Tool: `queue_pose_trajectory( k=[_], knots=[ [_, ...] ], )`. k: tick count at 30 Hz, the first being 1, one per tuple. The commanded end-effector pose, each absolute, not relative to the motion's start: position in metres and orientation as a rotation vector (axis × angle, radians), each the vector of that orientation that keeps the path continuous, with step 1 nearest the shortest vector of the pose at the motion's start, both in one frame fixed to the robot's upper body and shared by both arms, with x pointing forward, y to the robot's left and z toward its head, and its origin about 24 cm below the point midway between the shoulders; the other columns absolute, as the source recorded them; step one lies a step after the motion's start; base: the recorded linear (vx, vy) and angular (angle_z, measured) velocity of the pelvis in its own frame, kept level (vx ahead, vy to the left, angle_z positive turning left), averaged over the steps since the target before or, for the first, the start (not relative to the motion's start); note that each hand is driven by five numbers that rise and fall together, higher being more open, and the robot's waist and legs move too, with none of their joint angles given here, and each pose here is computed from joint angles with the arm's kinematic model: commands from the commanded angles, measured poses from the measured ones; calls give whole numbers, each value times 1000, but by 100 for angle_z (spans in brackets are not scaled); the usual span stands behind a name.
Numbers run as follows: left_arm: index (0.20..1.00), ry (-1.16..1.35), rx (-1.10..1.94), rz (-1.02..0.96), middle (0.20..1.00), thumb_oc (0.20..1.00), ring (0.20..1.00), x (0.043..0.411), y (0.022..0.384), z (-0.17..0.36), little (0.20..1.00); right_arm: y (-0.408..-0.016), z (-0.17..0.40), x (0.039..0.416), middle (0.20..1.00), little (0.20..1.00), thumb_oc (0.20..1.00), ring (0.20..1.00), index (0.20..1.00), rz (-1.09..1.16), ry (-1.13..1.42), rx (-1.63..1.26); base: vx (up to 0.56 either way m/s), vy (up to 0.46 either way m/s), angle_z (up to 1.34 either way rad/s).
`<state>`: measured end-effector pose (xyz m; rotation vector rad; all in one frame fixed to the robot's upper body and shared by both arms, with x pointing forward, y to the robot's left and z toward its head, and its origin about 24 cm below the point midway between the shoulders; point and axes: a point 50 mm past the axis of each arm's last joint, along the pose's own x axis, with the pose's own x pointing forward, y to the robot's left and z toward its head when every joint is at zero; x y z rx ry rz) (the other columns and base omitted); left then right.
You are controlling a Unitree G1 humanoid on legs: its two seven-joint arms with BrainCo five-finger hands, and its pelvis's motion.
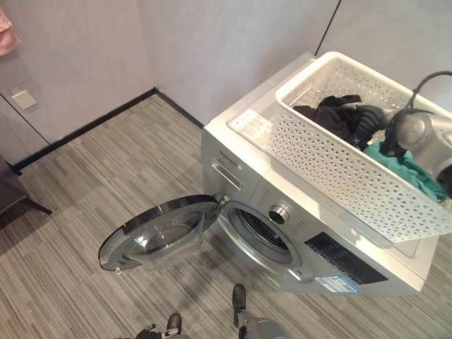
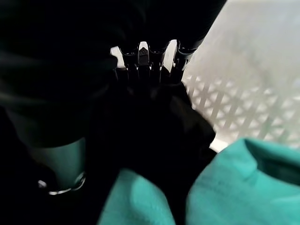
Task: Grab the laundry basket,head to the washer,open it,put in the laundry and shut it.
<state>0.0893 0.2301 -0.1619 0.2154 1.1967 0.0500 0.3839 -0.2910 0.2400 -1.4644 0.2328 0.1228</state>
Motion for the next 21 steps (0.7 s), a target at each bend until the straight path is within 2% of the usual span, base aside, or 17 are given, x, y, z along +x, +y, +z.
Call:
queue_pose_trajectory(
  k=[1,9,10,11,12,17,21],
  knots=[
    [1000,1134,275,51,1000,1000,1000,109,243,-154,1000,-288,287,389,1000,1000,1000,1000,1000,31,204,-1497,-18,-43,13],
    [1000,1163,270,39,1000,1000,1000,103,243,-156,1000,-281,263,389,1000,1000,1000,1000,1000,178,322,-1490,-4,-31,6],
    [1000,1163,270,39,1000,1000,1000,103,243,-156,1000,-281,263,389,598,598,598,598,598,178,322,-1491,0,0,0],
    [1000,1165,271,33,1000,1000,1000,102,242,-156,1000,-278,261,389,523,523,523,523,523,206,322,-1500,0,0,0],
    [1000,1162,269,30,1000,1000,1000,103,242,-156,1000,-276,259,388,200,200,200,200,200,225,326,-1501,0,0,0],
    [1000,1149,279,26,1000,1000,1000,107,242,-154,1000,-270,267,385,200,200,200,200,200,255,265,-1506,0,0,0],
    [1000,1148,289,21,1000,1000,1000,108,242,-154,1000,-277,282,381,200,200,200,200,200,177,166,-1450,0,0,0]
  ],
)
